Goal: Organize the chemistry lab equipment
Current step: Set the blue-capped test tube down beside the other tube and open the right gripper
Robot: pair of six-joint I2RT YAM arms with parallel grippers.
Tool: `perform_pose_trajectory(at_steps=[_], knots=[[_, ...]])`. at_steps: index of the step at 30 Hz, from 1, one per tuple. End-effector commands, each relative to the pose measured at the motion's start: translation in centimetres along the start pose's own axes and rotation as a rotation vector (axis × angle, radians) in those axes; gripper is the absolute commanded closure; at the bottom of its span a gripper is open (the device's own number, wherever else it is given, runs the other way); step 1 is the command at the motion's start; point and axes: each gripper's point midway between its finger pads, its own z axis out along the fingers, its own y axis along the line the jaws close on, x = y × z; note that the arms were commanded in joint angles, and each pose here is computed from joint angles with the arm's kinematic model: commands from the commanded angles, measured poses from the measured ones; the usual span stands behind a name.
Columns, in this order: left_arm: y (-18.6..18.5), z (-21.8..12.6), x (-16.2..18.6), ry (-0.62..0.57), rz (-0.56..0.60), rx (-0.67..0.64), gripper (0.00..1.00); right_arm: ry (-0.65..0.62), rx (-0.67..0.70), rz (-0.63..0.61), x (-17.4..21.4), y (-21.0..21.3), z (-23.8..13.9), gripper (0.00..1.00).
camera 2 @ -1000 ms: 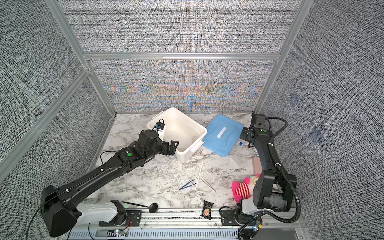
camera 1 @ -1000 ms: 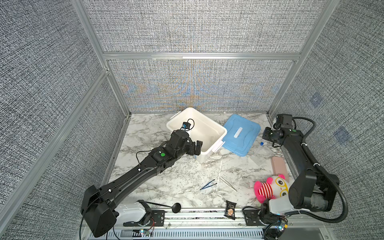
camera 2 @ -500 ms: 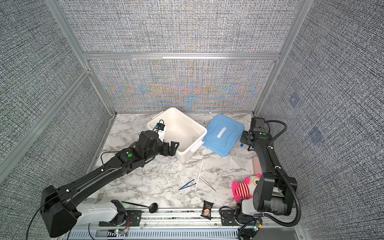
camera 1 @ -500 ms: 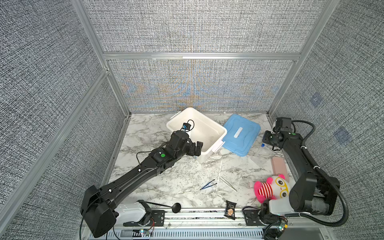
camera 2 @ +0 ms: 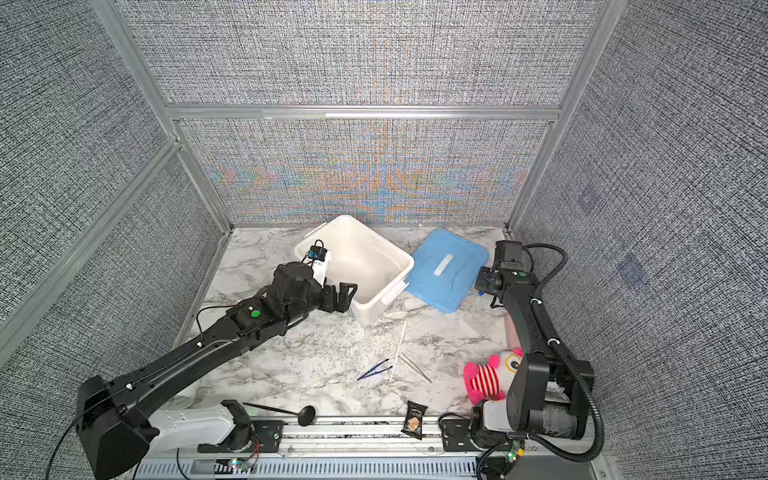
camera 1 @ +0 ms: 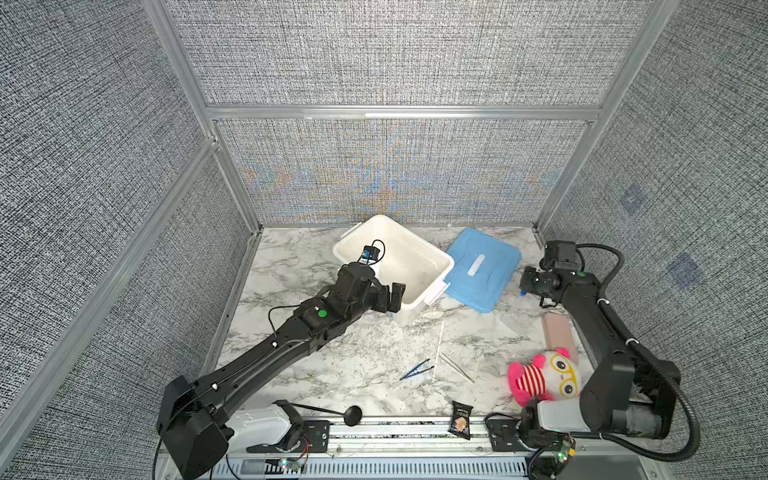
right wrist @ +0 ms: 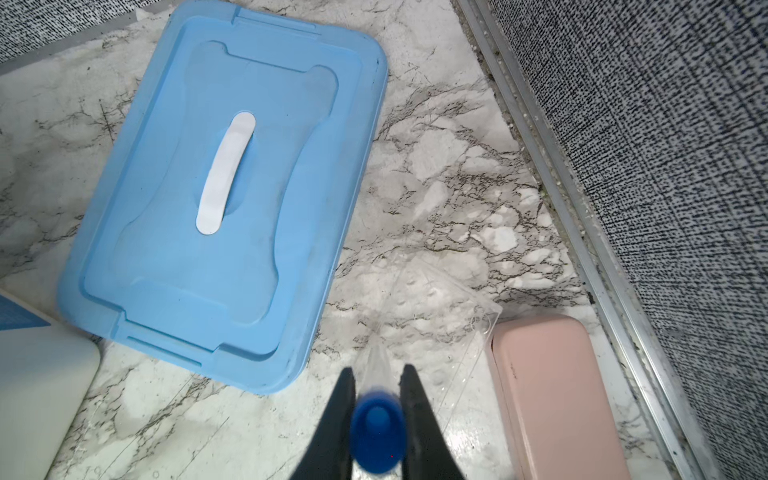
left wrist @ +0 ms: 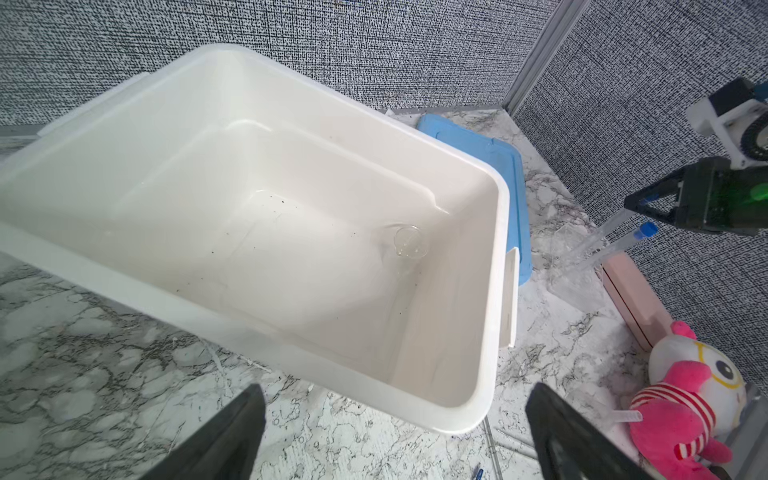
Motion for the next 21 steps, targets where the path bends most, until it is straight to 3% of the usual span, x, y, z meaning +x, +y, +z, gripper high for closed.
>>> perform_pose_trajectory(at_steps=[1, 21], knots=[[-0.6, -0.2, -0.7, -0.019, 0.003, 0.028, 0.01, -0.024, 0.003, 0.009, -0.1, 0.1, -0.2, 0.81], [-1.2, 0.3, -0.3, -0.002, -0.023, 0.064, 0.01, -0.002, -0.045, 0.025, -0.1, 0.9, -2.2, 0.7]])
